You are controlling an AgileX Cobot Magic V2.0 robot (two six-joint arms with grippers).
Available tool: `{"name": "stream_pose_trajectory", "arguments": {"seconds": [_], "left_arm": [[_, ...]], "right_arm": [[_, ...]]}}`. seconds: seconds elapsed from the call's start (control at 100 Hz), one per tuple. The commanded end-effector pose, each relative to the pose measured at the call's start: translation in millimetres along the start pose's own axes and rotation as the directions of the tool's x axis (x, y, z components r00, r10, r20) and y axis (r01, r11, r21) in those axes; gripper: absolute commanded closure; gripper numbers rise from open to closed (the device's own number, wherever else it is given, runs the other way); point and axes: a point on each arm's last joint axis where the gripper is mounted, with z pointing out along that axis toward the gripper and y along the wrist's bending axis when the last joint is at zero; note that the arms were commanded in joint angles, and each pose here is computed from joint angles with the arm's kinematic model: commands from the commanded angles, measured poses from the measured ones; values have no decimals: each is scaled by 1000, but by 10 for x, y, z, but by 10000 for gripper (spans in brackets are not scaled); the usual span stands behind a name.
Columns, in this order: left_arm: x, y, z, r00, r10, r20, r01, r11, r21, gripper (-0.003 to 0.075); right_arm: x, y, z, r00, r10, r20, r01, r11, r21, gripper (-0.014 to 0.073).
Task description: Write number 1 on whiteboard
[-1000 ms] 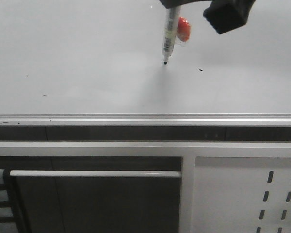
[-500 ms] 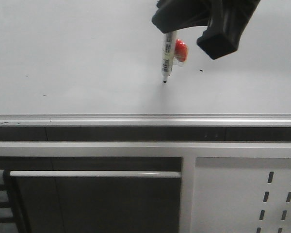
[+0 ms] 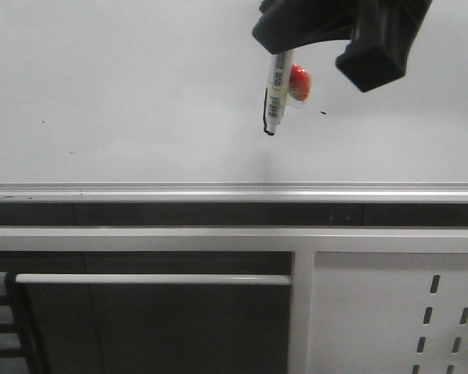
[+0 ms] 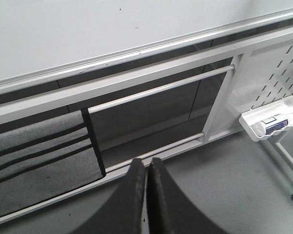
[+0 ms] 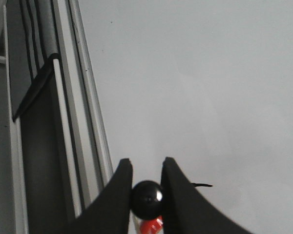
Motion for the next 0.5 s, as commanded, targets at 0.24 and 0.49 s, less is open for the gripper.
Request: {"name": "stream_pose_trajectory", "arguments": {"seconds": [0.24, 0.49], "left_arm": [[-126, -25, -37, 996, -23, 84, 21, 999, 28, 739], [-127, -29, -37, 996, -27, 84, 25, 999, 33, 739]], "right_arm": [[-231, -35, -466, 980, 154, 127, -146, 987, -64, 663], [-315, 11, -783, 948, 267, 174, -248, 961, -126, 663]]}}
